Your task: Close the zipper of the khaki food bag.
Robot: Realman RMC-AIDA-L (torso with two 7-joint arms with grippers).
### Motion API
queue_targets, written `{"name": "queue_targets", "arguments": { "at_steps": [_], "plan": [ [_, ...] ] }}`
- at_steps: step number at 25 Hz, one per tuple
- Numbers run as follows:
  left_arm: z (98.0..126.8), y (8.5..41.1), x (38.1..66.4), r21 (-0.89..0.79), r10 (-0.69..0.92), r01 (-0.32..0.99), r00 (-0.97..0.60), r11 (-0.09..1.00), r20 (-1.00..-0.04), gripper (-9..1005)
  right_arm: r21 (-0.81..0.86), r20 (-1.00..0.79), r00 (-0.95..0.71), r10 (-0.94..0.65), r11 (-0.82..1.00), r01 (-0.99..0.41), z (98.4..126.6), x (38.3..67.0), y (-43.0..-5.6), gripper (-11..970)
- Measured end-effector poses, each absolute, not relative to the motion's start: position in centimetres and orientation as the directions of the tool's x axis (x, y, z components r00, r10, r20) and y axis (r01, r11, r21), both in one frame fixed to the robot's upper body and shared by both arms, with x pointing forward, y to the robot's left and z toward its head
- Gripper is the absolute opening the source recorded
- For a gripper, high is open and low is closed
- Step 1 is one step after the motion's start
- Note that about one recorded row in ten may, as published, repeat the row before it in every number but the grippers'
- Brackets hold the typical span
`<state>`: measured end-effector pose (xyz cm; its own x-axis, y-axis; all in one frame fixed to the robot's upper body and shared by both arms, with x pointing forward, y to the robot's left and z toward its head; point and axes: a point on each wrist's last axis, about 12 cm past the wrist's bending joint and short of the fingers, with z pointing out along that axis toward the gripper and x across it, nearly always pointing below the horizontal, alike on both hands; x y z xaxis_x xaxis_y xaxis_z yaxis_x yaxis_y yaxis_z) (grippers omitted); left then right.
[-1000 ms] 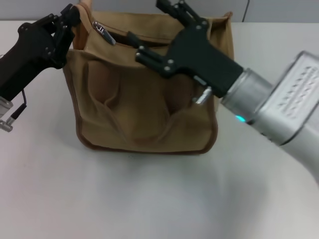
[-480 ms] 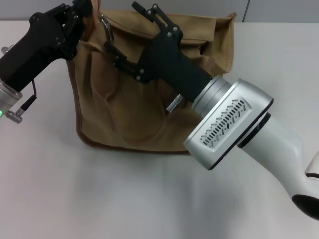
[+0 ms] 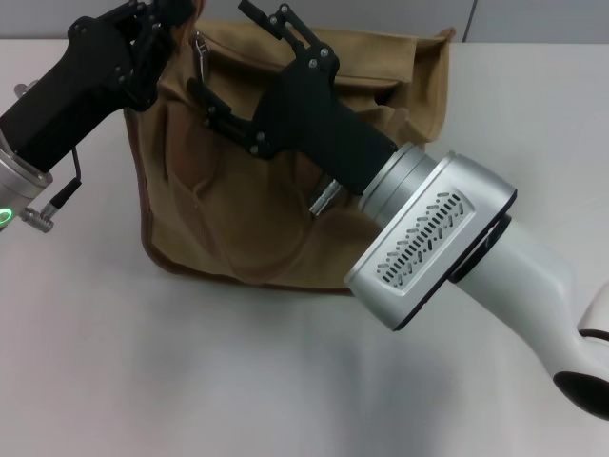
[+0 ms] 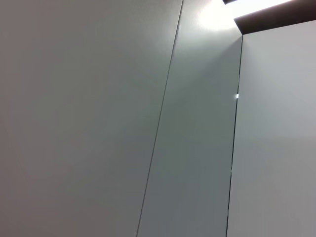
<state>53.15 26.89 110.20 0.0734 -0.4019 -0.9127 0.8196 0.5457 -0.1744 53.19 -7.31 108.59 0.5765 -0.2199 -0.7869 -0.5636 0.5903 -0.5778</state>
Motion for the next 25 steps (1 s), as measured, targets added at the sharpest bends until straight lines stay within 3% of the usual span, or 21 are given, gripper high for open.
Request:
{"name": "queue_targets", "arguments": {
  "at_steps": [11,19,25],
  "plan": [
    [110.0,26.9,53.0,-0.182,-0.401,0.815,0.067,0.551,-0.914,31,-0.518,-0.821,0.541,-0.182,0.637,-0.571,109.0,53.0,-7.1,815],
    [109.9,27.1,53.1,-0.181,-0.395,0.809,0.067,0.559,-0.916,32,-0.253,-0.917,0.385,0.099,0.602,-0.757,109.0,51.6,-8.6,811],
    [109.9,27.1,53.0,-0.182,-0.394,0.808,0.067,0.56,-0.917,32,0.0,-0.94,0.145,0.309,0.426,-0.905,109.5,52.3,-11.8,811]
  ]
}}
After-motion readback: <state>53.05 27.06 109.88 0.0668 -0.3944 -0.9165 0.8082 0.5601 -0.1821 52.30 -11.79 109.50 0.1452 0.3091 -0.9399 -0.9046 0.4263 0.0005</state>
